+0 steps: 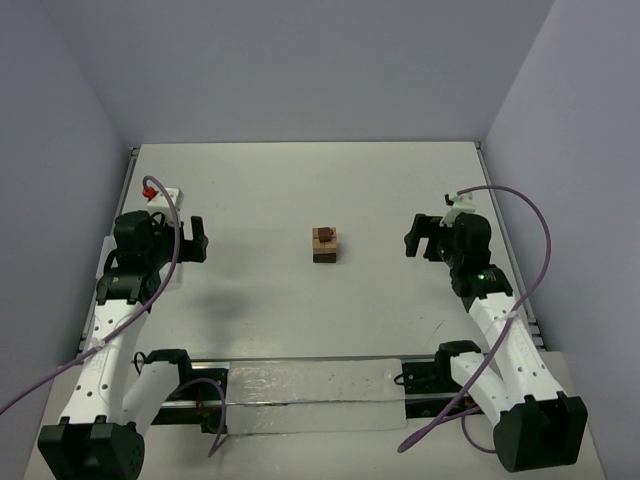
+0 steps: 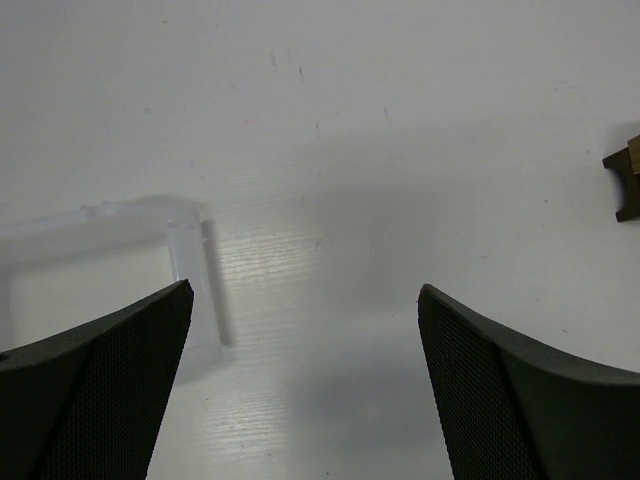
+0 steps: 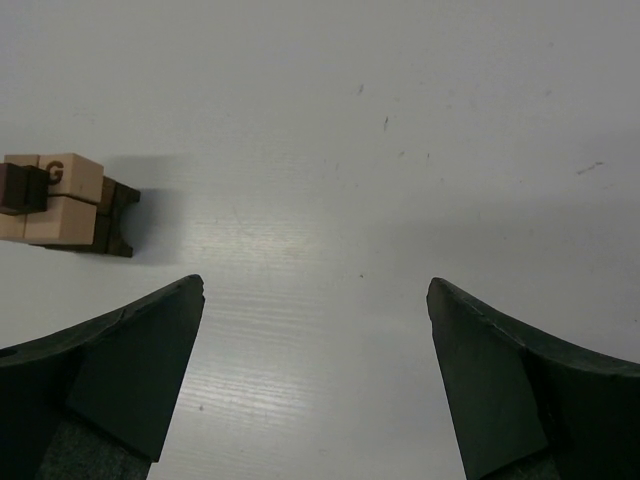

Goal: Build the wood block tower

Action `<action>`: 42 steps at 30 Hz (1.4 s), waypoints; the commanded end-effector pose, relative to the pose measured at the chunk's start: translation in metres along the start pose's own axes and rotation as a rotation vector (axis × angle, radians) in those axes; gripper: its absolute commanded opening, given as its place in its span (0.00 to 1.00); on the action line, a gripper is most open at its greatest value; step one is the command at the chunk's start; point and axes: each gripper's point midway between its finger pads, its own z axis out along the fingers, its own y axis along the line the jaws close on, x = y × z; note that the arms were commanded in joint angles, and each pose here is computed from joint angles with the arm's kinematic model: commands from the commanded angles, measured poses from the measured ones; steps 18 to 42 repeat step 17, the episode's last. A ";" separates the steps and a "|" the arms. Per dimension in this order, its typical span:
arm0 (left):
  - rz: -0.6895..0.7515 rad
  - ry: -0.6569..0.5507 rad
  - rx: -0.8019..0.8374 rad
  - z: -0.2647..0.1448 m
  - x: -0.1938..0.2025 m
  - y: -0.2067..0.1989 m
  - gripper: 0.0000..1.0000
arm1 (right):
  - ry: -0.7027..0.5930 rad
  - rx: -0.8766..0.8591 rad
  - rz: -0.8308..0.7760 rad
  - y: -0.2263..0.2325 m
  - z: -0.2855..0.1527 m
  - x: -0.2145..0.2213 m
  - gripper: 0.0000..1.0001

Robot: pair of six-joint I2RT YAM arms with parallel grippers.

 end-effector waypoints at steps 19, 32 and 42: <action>-0.001 -0.094 -0.096 -0.007 -0.020 0.018 0.99 | -0.141 -0.019 0.003 0.003 -0.010 -0.025 1.00; -0.001 -0.094 -0.096 -0.007 -0.020 0.018 0.99 | -0.141 -0.019 0.003 0.003 -0.010 -0.025 1.00; -0.001 -0.094 -0.096 -0.007 -0.020 0.018 0.99 | -0.141 -0.019 0.003 0.003 -0.010 -0.025 1.00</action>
